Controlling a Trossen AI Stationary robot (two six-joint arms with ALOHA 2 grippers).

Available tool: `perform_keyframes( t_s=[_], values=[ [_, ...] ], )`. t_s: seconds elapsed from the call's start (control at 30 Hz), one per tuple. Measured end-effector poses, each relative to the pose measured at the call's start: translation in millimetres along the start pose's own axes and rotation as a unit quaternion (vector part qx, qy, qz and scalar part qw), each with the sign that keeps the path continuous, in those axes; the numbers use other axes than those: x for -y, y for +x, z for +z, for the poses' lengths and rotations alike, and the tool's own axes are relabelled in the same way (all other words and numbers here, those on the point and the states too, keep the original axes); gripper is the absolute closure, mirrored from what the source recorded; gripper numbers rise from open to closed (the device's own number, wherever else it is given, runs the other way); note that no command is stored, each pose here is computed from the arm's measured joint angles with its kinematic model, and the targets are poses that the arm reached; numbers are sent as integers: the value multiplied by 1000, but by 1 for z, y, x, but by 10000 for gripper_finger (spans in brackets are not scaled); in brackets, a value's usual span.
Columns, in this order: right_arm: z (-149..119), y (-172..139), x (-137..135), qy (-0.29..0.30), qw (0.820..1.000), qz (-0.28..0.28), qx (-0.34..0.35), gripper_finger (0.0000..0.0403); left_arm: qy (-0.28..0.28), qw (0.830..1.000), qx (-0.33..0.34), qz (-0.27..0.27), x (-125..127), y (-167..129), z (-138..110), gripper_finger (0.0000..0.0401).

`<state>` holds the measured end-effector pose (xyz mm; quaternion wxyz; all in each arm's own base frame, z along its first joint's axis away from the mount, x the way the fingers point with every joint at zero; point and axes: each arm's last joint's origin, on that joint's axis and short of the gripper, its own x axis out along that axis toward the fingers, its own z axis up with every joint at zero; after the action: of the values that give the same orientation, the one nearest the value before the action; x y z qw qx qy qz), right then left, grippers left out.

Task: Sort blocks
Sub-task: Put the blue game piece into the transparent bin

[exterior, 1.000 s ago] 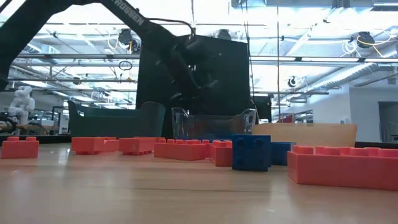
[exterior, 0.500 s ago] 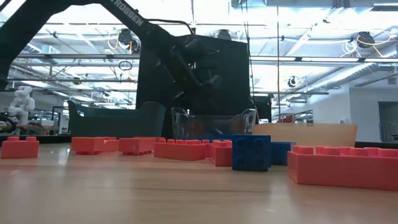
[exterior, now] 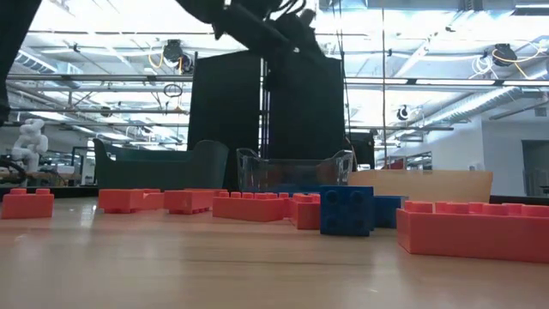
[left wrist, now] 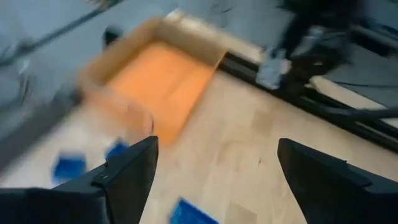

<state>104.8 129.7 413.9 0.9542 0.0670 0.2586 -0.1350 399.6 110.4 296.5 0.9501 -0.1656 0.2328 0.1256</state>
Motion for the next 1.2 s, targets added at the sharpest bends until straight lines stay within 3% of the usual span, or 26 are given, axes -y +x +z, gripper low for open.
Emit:
perform_keyframes(
  t_s=[0.1,0.23,0.47,0.77,0.93,1.2],
  values=[
    [0,0,0,0,1000,0,0,402,-59,997,-4,52,26,12,-17,69],
    [0,0,0,0,1000,0,1,402,-76,988,-16,132,50,35,-49,68],
    [0,0,0,0,1000,0,0,402,-108,969,-10,221,61,73,-93,68],
    [0,0,0,3,1000,3,-3,402,-119,962,-41,243,56,117,-122,68],
    [0,0,-1,3,1000,3,-5,402,-125,957,-59,254,55,126,-128,68],
    [0,0,0,-1,1000,2,-6,402,-206,935,-94,273,49,134,-150,68]
  ],
)
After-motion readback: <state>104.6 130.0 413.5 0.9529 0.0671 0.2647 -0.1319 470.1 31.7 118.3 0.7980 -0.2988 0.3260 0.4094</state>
